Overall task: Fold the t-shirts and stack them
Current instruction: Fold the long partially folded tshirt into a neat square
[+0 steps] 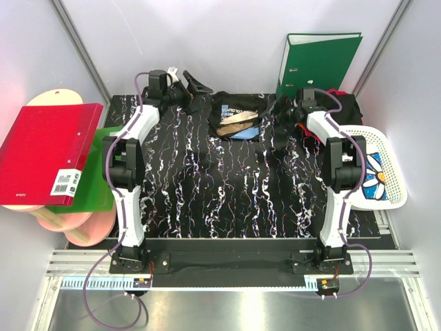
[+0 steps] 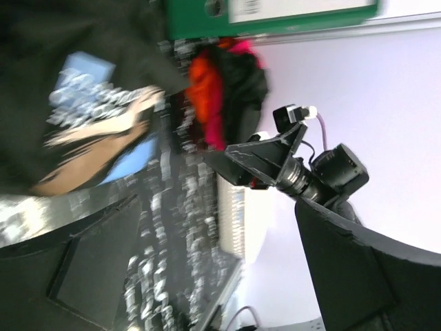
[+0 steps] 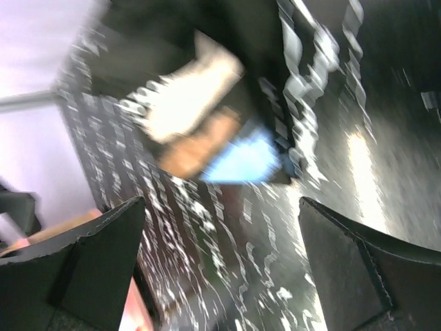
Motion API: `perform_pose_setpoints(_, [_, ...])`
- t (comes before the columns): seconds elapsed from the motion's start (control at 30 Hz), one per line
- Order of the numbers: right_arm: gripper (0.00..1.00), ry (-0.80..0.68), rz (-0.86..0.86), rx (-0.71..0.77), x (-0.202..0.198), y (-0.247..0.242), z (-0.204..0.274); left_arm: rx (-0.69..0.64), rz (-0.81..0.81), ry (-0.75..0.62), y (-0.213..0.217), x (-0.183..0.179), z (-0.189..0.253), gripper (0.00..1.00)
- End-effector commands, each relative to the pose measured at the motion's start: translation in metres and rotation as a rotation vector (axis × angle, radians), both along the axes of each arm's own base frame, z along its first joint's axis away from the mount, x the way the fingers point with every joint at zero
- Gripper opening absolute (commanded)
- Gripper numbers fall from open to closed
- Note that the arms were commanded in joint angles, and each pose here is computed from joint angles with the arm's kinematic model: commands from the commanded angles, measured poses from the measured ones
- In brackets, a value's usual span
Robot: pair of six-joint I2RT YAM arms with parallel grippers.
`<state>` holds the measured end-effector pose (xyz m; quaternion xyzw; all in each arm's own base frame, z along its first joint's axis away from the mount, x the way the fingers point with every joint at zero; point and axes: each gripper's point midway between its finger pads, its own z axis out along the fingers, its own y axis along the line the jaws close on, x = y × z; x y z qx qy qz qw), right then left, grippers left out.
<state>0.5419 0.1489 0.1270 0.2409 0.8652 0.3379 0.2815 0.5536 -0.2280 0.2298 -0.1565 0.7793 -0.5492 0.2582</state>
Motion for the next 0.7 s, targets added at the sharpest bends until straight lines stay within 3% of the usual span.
perform_pose_setpoints(0.0, [1.0, 0.171, 0.021, 0.065, -0.027, 0.01, -0.039, 0.214, -0.005, 0.155, 0.021, -0.031, -0.061, 0.99])
perform_pose_setpoints(0.33, [1.0, 0.236, 0.035, 0.11, -0.021, 0.019, -0.067, 0.275, -0.037, 0.365, 0.022, -0.06, -0.149, 0.99])
perform_pose_setpoints(0.67, [0.94, 0.258, 0.067, 0.167, 0.004, 0.05, -0.087, 0.273, -0.08, 0.425, -0.01, -0.054, -0.177, 0.99])
